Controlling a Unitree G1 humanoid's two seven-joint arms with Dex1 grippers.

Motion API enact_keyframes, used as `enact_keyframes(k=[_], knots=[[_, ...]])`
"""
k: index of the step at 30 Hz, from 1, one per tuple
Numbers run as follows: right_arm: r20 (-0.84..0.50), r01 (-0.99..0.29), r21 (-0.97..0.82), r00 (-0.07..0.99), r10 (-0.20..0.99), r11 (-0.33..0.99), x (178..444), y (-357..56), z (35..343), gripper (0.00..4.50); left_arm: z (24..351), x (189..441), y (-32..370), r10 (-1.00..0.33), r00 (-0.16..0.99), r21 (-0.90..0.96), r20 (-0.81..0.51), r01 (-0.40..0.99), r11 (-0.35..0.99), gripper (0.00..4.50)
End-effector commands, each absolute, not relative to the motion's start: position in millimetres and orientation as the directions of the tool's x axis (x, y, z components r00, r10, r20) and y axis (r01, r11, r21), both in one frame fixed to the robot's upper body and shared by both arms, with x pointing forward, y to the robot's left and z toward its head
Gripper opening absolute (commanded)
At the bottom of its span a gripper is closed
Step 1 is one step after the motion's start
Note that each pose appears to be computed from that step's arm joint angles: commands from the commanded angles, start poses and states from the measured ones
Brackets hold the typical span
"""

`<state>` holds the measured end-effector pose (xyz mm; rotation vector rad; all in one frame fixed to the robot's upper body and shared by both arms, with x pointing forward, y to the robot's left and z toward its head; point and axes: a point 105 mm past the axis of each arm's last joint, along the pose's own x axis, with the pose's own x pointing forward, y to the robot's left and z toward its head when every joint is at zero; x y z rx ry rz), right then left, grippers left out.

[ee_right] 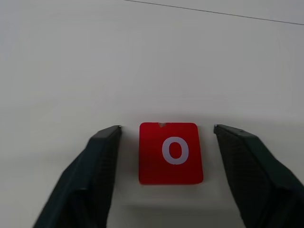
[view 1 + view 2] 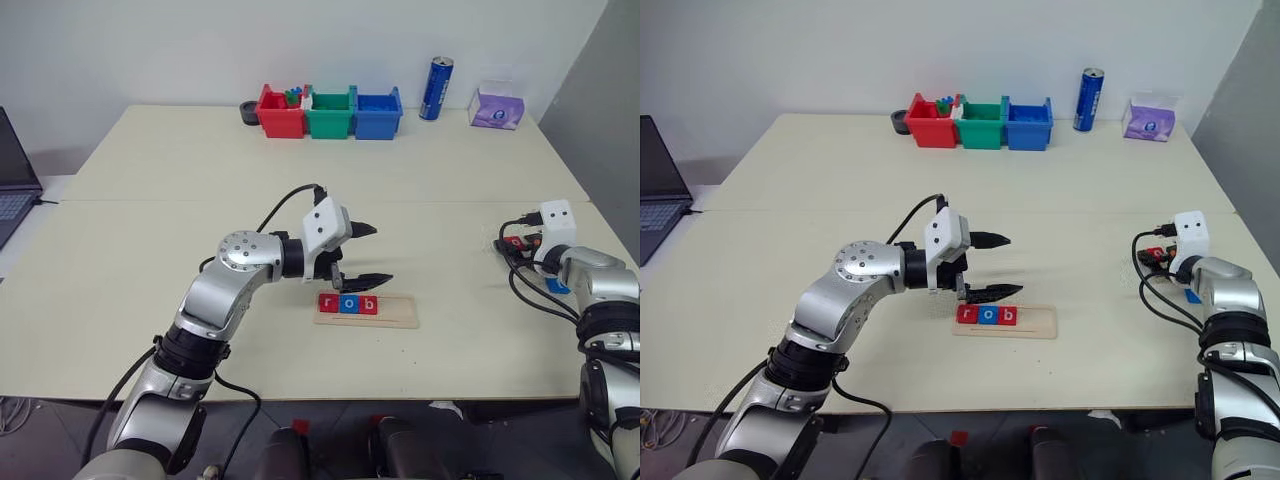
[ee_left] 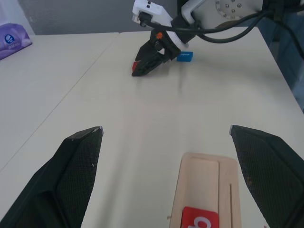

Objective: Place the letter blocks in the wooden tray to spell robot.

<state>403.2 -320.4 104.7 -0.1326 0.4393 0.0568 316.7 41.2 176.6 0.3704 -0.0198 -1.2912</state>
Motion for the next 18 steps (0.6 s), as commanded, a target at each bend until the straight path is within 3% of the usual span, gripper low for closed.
enact_keyframes(k=[1, 4, 12, 18], knots=[[-0.444, -0.02, -0.114, 0.895, -0.032, 0.993, 399.7, -332.3, 102.2, 2.16, 190.5, 316.3, 45.1, -0.945, 0.284, 0.332, -0.164, 0.918, 0.218, 4.5], [-0.448, -0.014, -0.119, 0.893, -0.041, 0.993, 398.0, -333.4, 100.4, 1.42, 188.2, 314.1, 47.2, -0.947, 0.27, 0.325, -0.174, 0.923, 0.203, 4.5], [-0.351, -0.021, -0.138, 0.936, -0.029, 0.99, 386.1, -318.6, 127.2, 1.43, 181.9, 300.5, 56.5, -0.958, 0.195, 0.305, -0.211, 0.944, 0.125, 4.5], [-0.316, -0.079, -0.084, 0.947, 0.049, 0.993, 331.7, -262.8, 139.9, 1.43, 177.4, 282.6, 64.9, -0.964, 0.112, 0.297, -0.242, 0.954, 0.036, 4.5]])
